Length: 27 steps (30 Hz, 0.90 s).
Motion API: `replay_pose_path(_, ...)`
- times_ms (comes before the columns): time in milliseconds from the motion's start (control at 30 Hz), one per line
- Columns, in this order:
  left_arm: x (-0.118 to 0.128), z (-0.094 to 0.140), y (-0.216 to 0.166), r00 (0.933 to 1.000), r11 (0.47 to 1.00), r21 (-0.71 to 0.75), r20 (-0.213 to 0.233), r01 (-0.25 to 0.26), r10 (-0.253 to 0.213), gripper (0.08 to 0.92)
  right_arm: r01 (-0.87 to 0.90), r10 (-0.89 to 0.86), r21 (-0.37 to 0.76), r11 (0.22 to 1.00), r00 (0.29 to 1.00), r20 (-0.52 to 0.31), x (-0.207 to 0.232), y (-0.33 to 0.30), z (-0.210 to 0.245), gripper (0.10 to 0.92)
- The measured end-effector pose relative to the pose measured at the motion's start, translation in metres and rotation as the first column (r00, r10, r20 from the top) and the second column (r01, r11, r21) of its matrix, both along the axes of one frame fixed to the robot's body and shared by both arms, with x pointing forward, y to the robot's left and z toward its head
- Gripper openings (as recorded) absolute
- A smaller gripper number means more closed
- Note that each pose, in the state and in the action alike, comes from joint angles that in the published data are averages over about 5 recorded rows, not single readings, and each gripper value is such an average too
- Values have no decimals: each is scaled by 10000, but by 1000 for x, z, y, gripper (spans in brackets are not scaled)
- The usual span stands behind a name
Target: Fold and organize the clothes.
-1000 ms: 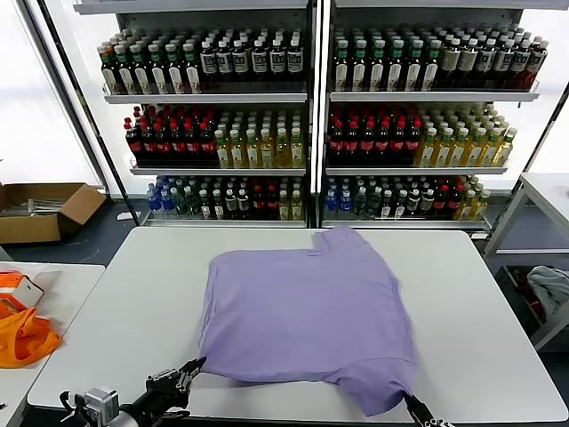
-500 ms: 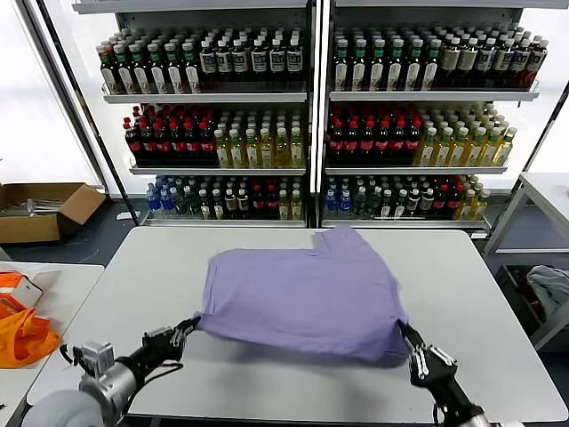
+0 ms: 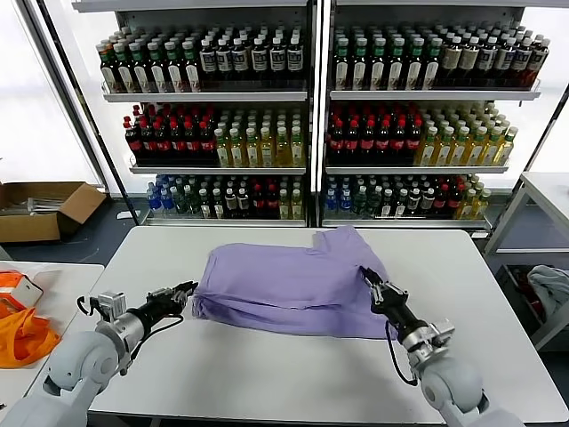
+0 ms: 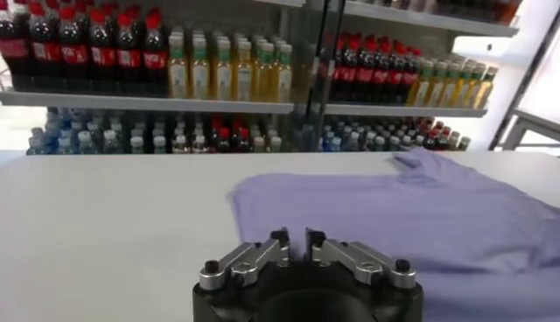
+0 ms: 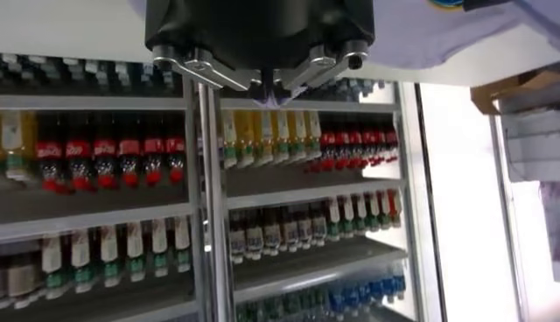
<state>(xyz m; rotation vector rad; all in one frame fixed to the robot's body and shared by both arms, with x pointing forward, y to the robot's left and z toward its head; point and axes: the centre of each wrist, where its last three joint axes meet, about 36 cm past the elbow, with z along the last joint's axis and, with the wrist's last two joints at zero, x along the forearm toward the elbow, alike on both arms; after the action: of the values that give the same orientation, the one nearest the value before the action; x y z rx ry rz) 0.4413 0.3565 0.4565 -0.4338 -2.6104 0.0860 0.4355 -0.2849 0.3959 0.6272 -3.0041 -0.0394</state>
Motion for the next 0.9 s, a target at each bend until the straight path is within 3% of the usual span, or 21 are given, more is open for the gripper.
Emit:
replay_pose_path(300, -9, -7, -3, 9997, 9999, 105, -252, -67, 70, 581, 311, -404, -981, 9947, 9947, -943, -16, -12, 11, 553)
replay_pose_path(567, -17, -27, -15, 9972, 9999, -41, -739, -119, 116, 789, 771, -1181, -1752, 9815, 9641, -2377, -54, -11, 15, 772)
replay_pose_path(700, -18, -38, -20, 9947, 9996, -173, -1015, -201, 182, 757, 931, -1573, -2142, 9723, 9388, -3064, -64, -7, 16, 790)
replay_pose_path(900, -20, -50, -23, 9896, 9988, -363, -1413, -327, 273, 586, 1129, -2056, -2521, 9611, 9018, -3801, -75, -2, 17, 634)
